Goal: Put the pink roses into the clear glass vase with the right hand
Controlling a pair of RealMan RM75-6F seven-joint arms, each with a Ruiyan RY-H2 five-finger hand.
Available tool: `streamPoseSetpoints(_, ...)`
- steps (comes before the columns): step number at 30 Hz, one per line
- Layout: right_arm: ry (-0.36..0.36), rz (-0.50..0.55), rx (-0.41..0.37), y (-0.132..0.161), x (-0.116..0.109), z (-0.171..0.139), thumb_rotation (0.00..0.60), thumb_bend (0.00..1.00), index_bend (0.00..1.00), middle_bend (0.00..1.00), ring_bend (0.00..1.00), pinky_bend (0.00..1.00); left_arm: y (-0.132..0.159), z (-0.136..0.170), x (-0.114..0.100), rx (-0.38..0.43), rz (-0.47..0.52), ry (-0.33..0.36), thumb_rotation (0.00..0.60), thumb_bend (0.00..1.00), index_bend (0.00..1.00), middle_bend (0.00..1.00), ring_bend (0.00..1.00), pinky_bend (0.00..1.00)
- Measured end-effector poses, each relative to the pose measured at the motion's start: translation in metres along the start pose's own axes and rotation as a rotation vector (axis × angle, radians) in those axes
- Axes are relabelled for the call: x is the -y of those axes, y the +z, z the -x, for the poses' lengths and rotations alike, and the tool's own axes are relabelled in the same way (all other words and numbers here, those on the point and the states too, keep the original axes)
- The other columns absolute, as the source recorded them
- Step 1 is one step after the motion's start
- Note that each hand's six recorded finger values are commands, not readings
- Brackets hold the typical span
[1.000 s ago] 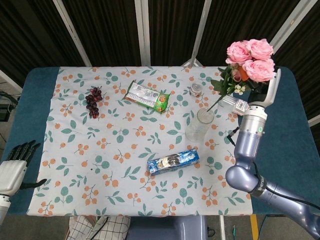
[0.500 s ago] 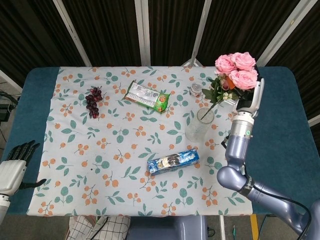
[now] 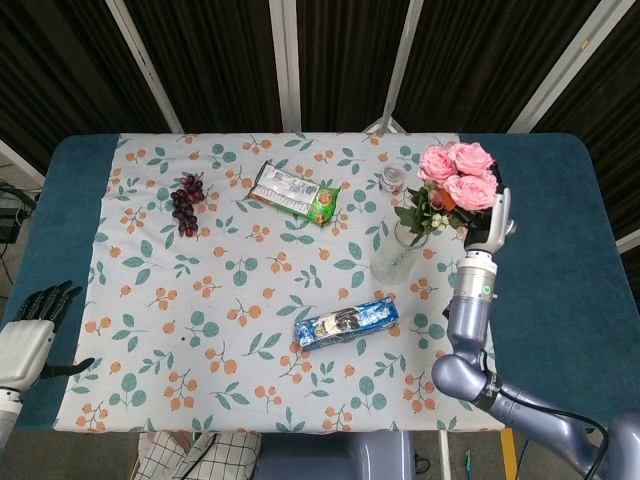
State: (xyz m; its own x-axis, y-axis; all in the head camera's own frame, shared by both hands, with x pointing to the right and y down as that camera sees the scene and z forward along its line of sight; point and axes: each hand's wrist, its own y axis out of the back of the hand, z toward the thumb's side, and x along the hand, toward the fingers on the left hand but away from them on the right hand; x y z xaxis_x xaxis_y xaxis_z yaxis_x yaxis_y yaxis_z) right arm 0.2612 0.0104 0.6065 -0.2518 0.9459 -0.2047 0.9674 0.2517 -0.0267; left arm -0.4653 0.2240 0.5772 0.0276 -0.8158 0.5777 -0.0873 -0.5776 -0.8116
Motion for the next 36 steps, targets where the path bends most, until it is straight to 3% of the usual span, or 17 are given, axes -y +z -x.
streamPoseSetpoints(11, 0.016, 0.023, 0.019, -0.004, 0.018, -0.002, 0.600, 0.32, 0.33, 0.50, 0.47, 0.51, 0.000, 0.000, 0.000, -0.002, 0.004, -0.004, 0.600, 0.00, 0.00, 0.00, 0.00, 0.00)
streamPoseSetpoints(20, 0.010, 0.020, 0.045, -0.015, 0.014, -0.009, 0.600, 0.32, 0.32, 0.49, 0.47, 0.50, -0.001, -0.001, 0.000, -0.003, 0.009, -0.007, 0.600, 0.00, 0.00, 0.00, 0.00, 0.00)
streamPoseSetpoints(22, 0.015, 0.016, 0.048, -0.016, 0.016, -0.010, 0.600, 0.32, 0.25, 0.44, 0.41, 0.44, 0.000, -0.001, 0.000, -0.001, 0.009, -0.008, 0.600, 0.00, 0.00, 0.00, 0.00, 0.00)
streamPoseSetpoints(24, 0.036, 0.008, 0.051, -0.016, 0.019, -0.011, 0.600, 0.32, 0.09, 0.31, 0.28, 0.30, 0.000, -0.001, -0.001, 0.000, 0.009, -0.007, 0.600, 0.00, 0.00, 0.00, 0.00, 0.00)
streamPoseSetpoints(26, 0.067, -0.006, 0.051, -0.016, 0.023, -0.014, 0.600, 0.32, 0.01, 0.22, 0.19, 0.21, 0.000, -0.001, -0.001, 0.000, 0.011, -0.004, 0.600, 0.00, 0.00, 0.00, 0.00, 0.00)
streamPoseSetpoints(30, 0.102, -0.041, 0.054, -0.017, 0.025, -0.021, 0.600, 0.32, 0.00, 0.11, 0.08, 0.10, 0.000, -0.001, -0.002, -0.001, 0.018, 0.000, 0.600, 0.00, 0.00, 0.00, 0.00, 0.00)
streamPoseSetpoints(36, 0.147, -0.073, 0.072, -0.022, 0.021, -0.034, 0.600, 0.32, 0.00, 0.00, 0.00, 0.01, 0.001, -0.001, -0.001, 0.007, 0.020, -0.006, 0.600, 0.00, 0.00, 0.00, 0.00, 0.00)
